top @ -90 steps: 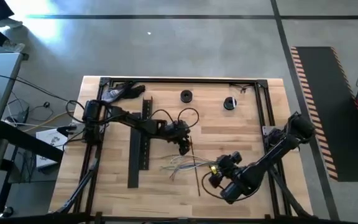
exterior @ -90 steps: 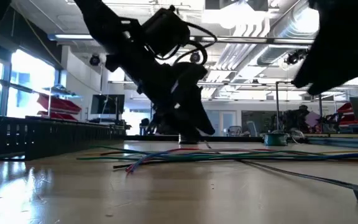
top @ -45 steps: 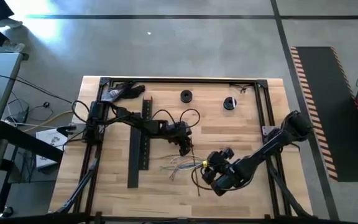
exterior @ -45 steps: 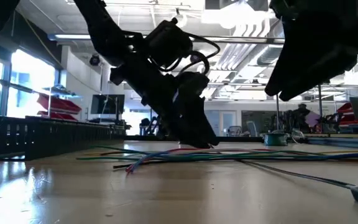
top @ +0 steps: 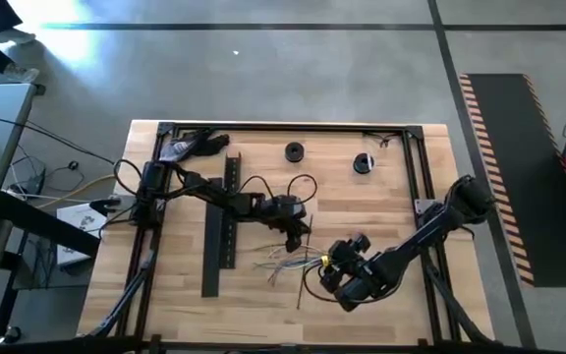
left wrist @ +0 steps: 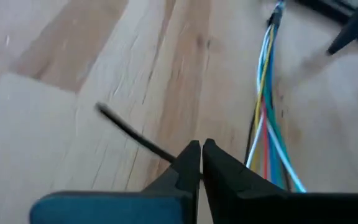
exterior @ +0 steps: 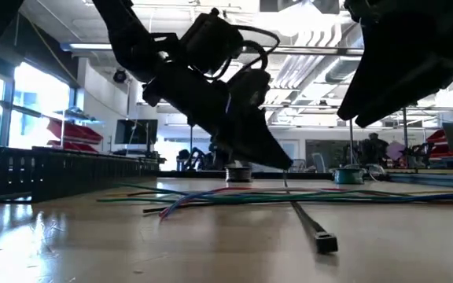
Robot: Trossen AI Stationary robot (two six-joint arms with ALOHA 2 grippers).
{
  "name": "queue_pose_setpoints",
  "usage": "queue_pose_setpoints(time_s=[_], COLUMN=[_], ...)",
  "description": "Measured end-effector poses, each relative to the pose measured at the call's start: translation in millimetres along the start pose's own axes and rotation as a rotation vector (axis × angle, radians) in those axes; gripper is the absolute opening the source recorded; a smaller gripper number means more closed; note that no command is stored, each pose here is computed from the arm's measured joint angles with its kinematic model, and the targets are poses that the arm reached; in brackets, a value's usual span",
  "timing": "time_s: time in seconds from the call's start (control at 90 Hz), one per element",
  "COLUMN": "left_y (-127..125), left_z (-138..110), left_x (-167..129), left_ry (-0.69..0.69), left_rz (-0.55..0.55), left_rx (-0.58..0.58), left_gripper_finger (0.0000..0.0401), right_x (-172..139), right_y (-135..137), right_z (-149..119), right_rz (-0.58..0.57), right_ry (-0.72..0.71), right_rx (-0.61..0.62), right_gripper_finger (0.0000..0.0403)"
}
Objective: Ziptie cables
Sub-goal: Wrap the black zip tie on the cable
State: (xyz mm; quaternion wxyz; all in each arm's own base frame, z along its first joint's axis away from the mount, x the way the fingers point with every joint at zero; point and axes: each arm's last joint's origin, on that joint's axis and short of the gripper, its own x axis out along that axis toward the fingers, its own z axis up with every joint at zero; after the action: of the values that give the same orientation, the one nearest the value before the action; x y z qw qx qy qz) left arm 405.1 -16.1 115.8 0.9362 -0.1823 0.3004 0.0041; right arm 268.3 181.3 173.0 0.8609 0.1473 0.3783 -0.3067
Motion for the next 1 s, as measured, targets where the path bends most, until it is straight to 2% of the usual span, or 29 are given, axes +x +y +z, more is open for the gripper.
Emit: queue_pose_setpoints(time_s=[0.111, 0.211, 0.311, 0.489, 0.689, 0.867, 1.0], left_y=[-1.8, -4.5, -13.7, -40.7, -76.5, -96.7, -104.9], left_z=[-1.9, -2.3, 6.0, 18.4, 23.1, 27.3, 21.9], left_x=[0.1, -4.4, -19.3, -62.1, -110.6, -140.0, -148.9], left_ry=[0.013, 0.049, 0.064, 0.105, 0.096, 0.052, 0.079], left_rz=[-0.003, 0.001, 0.014, 0.107, 0.175, 0.152, 0.14], left_rx=[0.011, 0.012, 0.034, 0.138, 0.241, 0.317, 0.348], left_gripper_finger=[0.0001, 0.0, 0.0, 0.0, 0.0, 0.0, 0.0], right_x=[13.2, 32.5, 54.8, 89.1, 117.4, 133.1, 139.3], right_y=[-10.9, -21.4, -33.8, -54.7, -81.4, -96.1, -101.5], right_z=[-15.0, -24.8, -22.2, 3.0, 31.6, 54.2, 63.9], right_rz=[-0.009, 0.025, 0.047, 0.06, 0.075, 0.206, 0.317], right_ry=[-0.004, -0.007, -0.031, -0.033, 0.077, 0.128, 0.144], right_rx=[0.008, 0.076, 0.163, 0.179, 0.132, 0.065, 0.015], right_gripper_finger=[0.025, 0.025, 0.0249, 0.0249, 0.0249, 0.0249, 0.0249])
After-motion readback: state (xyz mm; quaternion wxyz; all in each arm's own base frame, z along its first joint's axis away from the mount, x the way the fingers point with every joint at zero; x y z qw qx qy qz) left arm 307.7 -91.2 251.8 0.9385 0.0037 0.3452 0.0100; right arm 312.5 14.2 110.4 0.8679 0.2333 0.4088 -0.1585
